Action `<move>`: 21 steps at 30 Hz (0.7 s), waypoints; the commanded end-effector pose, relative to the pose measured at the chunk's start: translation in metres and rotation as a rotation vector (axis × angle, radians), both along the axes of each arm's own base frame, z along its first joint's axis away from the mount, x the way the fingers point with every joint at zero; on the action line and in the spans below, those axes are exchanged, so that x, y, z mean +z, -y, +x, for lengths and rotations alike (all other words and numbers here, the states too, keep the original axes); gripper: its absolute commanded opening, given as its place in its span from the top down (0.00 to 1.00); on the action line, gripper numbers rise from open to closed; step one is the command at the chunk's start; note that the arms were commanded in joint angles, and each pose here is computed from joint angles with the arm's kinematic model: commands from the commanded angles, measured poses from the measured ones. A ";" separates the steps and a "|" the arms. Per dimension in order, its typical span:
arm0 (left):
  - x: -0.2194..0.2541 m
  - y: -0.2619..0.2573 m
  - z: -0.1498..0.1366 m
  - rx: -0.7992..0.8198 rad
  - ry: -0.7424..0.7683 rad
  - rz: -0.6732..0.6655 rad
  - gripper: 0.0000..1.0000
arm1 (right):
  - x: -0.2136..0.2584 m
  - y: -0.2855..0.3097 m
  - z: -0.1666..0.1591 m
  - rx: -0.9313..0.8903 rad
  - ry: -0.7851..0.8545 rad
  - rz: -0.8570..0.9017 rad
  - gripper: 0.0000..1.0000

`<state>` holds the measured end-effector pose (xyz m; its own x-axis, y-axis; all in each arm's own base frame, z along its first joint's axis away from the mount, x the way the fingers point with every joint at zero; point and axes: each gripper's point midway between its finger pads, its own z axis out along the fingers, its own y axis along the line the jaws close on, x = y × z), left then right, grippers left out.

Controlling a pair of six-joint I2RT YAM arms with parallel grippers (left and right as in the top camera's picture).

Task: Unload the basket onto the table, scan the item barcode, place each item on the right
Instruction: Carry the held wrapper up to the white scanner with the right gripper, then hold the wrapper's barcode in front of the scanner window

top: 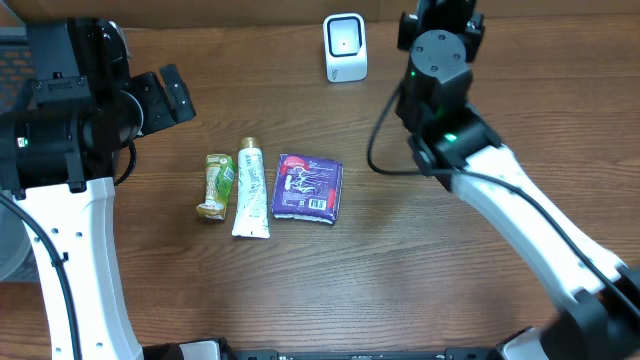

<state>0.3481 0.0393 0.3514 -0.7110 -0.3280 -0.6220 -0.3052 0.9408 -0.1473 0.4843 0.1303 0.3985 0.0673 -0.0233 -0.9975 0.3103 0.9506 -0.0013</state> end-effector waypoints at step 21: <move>0.004 -0.002 -0.001 0.015 0.014 0.000 0.00 | -0.126 -0.090 0.087 0.227 0.102 -0.263 0.96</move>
